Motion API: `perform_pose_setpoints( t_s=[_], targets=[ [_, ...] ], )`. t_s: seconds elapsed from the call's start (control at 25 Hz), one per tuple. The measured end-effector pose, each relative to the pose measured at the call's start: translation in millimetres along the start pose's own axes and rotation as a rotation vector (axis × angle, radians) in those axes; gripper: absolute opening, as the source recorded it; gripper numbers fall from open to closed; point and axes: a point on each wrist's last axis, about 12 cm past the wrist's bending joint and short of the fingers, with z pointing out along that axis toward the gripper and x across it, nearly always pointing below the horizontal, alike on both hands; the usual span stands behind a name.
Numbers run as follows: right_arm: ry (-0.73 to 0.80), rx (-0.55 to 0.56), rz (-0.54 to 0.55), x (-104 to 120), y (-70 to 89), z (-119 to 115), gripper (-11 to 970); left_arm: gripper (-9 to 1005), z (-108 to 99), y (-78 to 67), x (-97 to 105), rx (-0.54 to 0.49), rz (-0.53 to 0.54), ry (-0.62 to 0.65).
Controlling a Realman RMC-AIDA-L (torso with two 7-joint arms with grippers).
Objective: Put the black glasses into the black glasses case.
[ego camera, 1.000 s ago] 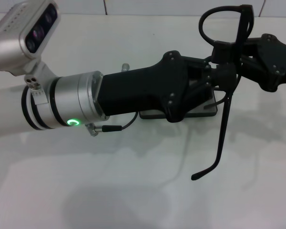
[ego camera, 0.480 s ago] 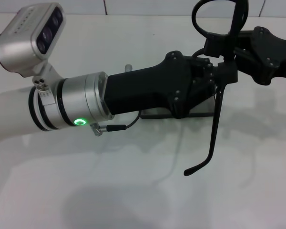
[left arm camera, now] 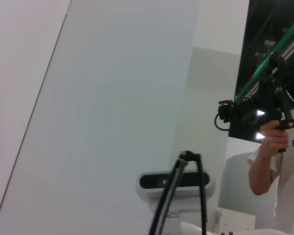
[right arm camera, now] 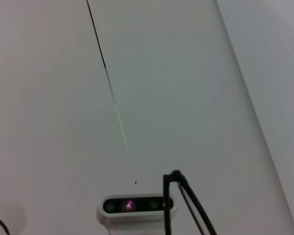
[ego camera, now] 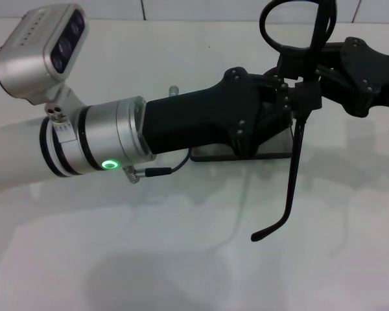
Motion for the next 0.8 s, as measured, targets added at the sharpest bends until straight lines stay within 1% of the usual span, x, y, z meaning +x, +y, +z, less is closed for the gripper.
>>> perform_pose_setpoints(
  t_s=[0.44, 0.6, 0.72, 0.8],
  targets=[
    [-0.003, -0.002, 0.001, 0.2, 1.0, -1.6, 107, 33, 0.0, 1.1, 0.1, -0.01, 0.001, 0.001],
    [-0.004, 0.007, -0.001, 1.0, 0.9, -3.6, 107, 33, -1.6, 0.2, -2.3, -0.004, 0.002, -0.018],
    [-0.015, 0.023, -0.001, 0.8, 1.3, -9.0, 107, 33, -5.8, -3.0, -5.5, 0.013, 0.006, -0.048],
    [-0.051, 0.039, -0.007, -2.0, 3.0, -17.7, 107, 33, -10.6, -6.6, -8.0, 0.025, 0.014, -0.08]
  ],
)
